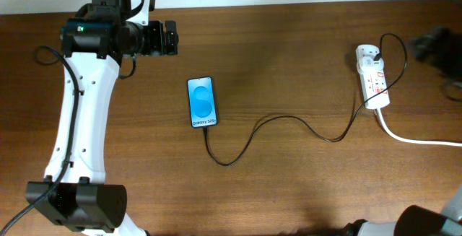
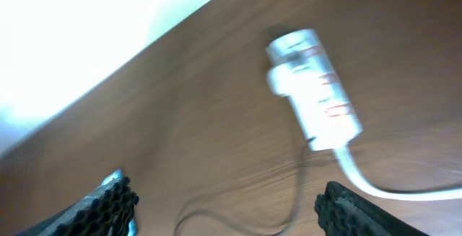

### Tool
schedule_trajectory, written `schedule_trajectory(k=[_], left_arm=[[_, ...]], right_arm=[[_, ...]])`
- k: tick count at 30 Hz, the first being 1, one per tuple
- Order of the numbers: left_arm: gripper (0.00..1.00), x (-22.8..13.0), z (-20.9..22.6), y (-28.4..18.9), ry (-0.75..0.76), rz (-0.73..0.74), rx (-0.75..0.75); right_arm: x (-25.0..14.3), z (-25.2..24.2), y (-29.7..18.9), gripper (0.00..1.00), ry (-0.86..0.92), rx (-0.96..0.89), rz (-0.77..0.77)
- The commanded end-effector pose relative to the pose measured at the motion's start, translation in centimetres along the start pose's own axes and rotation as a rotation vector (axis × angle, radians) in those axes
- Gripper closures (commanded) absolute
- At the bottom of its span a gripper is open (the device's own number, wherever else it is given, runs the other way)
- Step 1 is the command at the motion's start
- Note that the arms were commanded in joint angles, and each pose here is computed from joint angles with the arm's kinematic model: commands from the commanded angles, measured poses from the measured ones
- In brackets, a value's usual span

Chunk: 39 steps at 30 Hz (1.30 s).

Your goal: Plug charger to phone and switch on socket

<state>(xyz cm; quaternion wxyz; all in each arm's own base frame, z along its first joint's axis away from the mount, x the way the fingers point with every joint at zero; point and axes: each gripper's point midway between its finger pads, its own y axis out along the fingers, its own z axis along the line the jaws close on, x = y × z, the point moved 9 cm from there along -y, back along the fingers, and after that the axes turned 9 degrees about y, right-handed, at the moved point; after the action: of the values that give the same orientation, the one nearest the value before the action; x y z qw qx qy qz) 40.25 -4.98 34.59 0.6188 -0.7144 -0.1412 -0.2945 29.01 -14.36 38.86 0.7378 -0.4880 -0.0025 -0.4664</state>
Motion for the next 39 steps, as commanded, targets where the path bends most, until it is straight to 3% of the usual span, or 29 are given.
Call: schedule_trajectory(k=[1,7,16,30,39], left_arm=[[0.01,-0.1,0.4,0.2,0.004,0.008,0.013],[0.01,-0.1,0.3,0.2,0.004,0.008,0.013],[0.01,-0.1,0.3,0.2,0.004,0.008,0.013],[0.01,-0.1,0.3,0.2,0.004,0.009,0.013],[0.01,-0.1,0.3,0.2,0.004,0.009,0.013]], right_arm=[[2.4,-5.1,-1.4,0.16,0.105,-0.099,-0.087],[4.5,-11.4,0.2,0.15,0.196,-0.178,-0.09],[6.7,-15.6,7.5,0.15,0.199,-0.146,-0.025],[5.0,-15.7,20.8,0.11,0.126,-0.124,0.159],[2.7,-15.9,25.2,0.1,0.069,-0.22,0.245]])
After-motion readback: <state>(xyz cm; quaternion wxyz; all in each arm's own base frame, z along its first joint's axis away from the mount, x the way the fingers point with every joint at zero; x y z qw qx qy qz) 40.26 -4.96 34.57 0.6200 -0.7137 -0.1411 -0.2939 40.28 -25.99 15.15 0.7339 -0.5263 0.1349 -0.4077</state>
